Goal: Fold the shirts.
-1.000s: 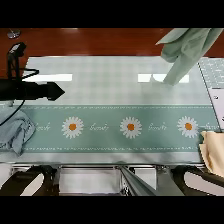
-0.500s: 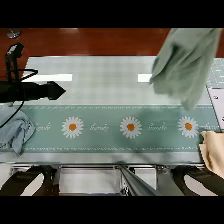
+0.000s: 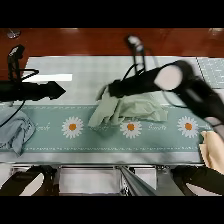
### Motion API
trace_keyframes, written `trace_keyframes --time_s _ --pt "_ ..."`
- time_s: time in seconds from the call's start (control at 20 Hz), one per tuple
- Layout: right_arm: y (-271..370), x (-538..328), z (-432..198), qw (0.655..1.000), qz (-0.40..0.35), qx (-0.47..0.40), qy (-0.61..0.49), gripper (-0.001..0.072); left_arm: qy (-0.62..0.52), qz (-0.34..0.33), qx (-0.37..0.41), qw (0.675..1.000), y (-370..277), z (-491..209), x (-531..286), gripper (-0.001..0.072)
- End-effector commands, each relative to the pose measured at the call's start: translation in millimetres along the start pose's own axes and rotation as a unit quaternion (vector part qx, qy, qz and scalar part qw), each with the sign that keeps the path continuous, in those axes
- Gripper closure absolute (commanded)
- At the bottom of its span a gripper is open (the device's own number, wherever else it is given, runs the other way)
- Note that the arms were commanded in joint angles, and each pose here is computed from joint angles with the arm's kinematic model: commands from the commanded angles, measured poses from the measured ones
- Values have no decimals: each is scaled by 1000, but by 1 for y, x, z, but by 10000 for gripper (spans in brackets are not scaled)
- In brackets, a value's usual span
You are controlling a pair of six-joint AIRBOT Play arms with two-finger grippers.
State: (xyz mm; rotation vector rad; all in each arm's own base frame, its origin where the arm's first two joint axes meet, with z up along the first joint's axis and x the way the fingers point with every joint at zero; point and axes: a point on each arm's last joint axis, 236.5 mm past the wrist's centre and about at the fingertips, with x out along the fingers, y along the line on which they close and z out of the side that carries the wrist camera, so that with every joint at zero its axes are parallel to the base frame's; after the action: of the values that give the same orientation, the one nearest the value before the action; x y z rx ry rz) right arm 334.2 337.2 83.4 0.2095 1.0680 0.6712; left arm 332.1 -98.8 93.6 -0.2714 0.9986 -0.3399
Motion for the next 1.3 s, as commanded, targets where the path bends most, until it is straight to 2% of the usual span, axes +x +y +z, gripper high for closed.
trace_keyframes --time_s 0.0,0.05,0.1,0.2,0.25,0.35,0.45,0.55,0.65,0.7,0.8,0.95,1.15,1.2,1.25 --pt "21 78 -37 995 46 73 41 664 15 -5 -8 1000 0 -5 5 7" --pt "29 87 -41 993 67 84 48 481 27 -9 -12 1000 -1 -9 9 8" --pt "34 88 -40 991 83 88 53 94 41 -10 -13 999 0 -14 12 7" --pt "20 62 -17 991 90 86 57 89 76 -13 -11 997 1 -28 20 7" --pt "1 37 8 991 88 96 43 89 109 -26 14 994 -2 -42 23 7" --pt "-52 -25 54 989 71 128 -5 90 173 -44 25 984 -9 -70 32 7" --pt "-130 -101 71 985 13 165 -53 90 200 -40 27 979 -2 -87 40 7" --pt "-212 -165 36 975 -108 188 -47 96 218 -19 6 976 19 -103 44 7" --pt "-274 -205 -29 942 -212 259 -31 96 233 -30 -47 971 29 -125 50 7" --pt "-288 -207 -56 924 -219 308 -48 96 230 -43 -81 969 30 -134 57 7" --pt "-288 -187 -94 914 -186 353 -74 96 212 -72 -136 965 22 -146 75 7" --pt "-275 -149 -146 918 -153 362 -47 95 186 -109 -196 956 5 -154 103 7" --pt "-277 -134 -178 917 -159 366 -9 96 168 -111 -212 956 -8 -143 135 9" --pt "-274 -133 -178 917 -154 368 -7 96 175 -112 -205 956 -12 -142 140 93" --pt "-273 -133 -180 917 -152 369 -2 96 183 -119 -188 958 -16 -142 143 571"
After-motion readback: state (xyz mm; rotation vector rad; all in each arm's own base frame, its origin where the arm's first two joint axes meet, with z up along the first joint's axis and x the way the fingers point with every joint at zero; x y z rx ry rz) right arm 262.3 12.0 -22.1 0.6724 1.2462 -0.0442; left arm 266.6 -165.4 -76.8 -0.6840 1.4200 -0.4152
